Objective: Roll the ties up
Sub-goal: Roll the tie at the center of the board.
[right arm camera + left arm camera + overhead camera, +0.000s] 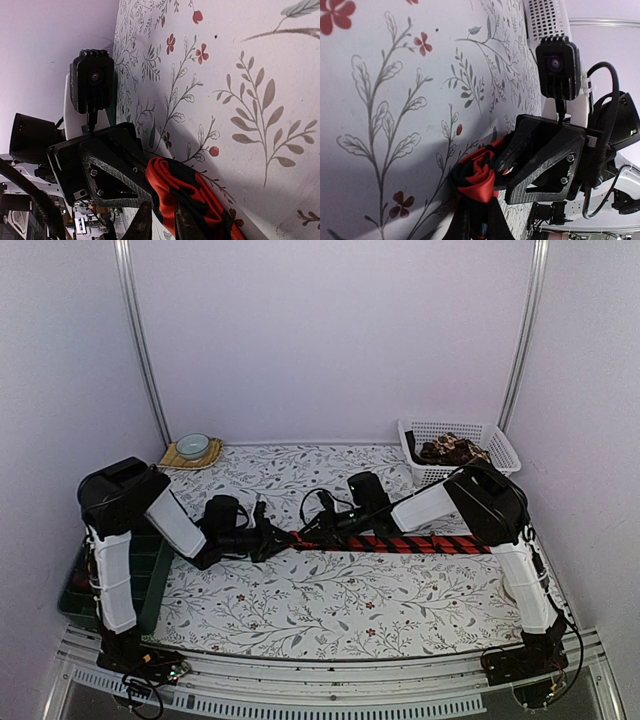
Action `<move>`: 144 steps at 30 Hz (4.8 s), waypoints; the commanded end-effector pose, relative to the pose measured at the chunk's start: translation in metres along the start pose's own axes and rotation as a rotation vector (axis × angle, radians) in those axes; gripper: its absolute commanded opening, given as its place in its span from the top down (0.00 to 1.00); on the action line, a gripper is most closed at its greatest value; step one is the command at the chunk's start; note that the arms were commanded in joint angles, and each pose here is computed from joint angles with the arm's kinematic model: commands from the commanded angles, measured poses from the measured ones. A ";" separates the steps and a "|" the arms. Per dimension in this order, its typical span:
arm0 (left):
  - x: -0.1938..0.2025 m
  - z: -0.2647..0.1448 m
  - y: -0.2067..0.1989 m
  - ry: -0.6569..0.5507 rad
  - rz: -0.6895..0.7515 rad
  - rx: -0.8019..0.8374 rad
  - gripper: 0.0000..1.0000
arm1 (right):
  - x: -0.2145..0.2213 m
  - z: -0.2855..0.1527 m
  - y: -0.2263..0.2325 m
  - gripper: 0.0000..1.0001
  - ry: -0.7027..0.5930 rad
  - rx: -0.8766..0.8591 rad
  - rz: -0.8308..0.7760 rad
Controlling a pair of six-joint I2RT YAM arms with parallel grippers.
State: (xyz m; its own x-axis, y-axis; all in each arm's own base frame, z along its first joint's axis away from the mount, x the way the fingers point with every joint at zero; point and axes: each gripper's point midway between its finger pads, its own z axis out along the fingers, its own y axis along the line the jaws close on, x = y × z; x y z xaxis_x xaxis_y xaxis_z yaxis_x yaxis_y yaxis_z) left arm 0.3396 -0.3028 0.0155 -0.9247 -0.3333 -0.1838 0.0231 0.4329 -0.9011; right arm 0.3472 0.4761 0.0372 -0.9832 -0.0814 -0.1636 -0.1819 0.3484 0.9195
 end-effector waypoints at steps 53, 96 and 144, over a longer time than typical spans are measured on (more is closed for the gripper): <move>-0.068 -0.080 0.017 0.130 0.911 -1.465 1.00 | -0.009 -0.147 0.038 0.43 -0.223 0.320 -0.285; -0.080 -0.061 -0.006 -0.098 0.853 -1.471 1.00 | 0.005 -0.106 -0.078 0.46 -0.089 0.459 -0.087; -0.045 -0.003 0.015 0.090 1.092 -1.528 0.93 | 0.008 -0.105 -0.079 0.48 -0.079 0.453 -0.078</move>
State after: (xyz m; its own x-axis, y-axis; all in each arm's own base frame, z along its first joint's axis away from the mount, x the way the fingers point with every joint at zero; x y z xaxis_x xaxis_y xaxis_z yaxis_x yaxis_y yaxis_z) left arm 0.3858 -0.2639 0.0252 -0.7630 0.5614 -0.3203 0.2116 0.6852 0.6969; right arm 0.3626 0.3561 0.0380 -0.9366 -0.0492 -0.3468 -0.2848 0.6832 0.6724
